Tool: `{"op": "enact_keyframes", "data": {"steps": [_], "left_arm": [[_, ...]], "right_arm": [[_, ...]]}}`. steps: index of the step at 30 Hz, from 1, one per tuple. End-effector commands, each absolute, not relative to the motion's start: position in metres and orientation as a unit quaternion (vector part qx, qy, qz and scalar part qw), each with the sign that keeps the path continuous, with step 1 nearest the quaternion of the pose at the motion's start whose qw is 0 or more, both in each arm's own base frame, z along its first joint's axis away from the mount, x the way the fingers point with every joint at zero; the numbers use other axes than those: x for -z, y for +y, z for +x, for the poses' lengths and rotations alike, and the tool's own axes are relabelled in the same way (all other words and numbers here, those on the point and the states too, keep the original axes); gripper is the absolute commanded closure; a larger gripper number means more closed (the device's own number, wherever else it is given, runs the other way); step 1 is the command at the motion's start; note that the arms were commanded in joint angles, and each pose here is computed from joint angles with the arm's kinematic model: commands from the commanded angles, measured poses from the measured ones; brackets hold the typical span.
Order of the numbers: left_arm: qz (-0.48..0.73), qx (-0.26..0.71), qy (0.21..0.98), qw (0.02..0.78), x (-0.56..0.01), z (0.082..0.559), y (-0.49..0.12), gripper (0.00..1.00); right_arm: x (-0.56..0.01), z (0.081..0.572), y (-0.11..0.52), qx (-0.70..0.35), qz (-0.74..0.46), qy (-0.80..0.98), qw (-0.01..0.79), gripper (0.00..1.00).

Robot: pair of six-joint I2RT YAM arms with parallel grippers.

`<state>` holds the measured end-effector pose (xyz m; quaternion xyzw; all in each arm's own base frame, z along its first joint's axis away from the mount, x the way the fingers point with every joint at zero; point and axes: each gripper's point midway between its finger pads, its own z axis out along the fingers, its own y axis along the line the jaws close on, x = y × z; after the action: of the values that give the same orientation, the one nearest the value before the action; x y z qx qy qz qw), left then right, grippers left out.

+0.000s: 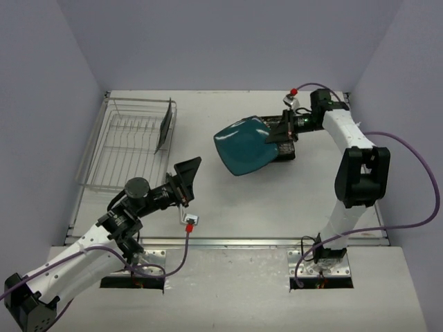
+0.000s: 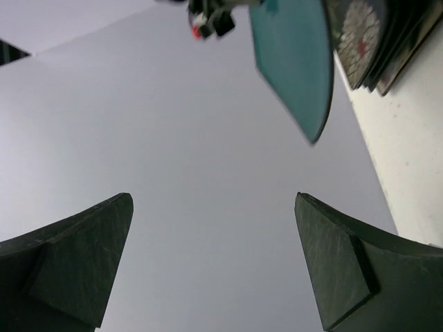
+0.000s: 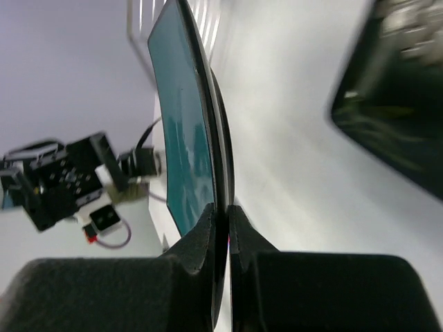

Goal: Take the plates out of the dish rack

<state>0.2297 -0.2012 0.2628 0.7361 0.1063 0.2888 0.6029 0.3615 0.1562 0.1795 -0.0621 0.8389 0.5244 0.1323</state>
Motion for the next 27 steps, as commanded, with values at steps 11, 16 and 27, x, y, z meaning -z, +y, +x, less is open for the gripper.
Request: {"op": "enact_keyframes", "data": {"steps": [11, 16, 27], "left_arm": [[0.588, -0.312, 0.302, 0.682, -0.355, 0.274, -0.163, 0.00], [0.574, -0.304, 0.348, 0.676, -0.348, 0.281, -0.155, 0.00], [0.528, -0.295, 0.434, 0.668, -0.345, 0.297, -0.140, 0.00]], "right_arm": [[-0.167, 0.462, 0.050, -0.505, 0.041, 0.832, 0.228, 1.00], [-0.143, 0.466, 0.052, -0.522, 0.061, 0.824, 0.212, 1.00], [-0.110, 0.476, 0.056, -0.541, 0.073, 0.812, 0.207, 1.00]]}}
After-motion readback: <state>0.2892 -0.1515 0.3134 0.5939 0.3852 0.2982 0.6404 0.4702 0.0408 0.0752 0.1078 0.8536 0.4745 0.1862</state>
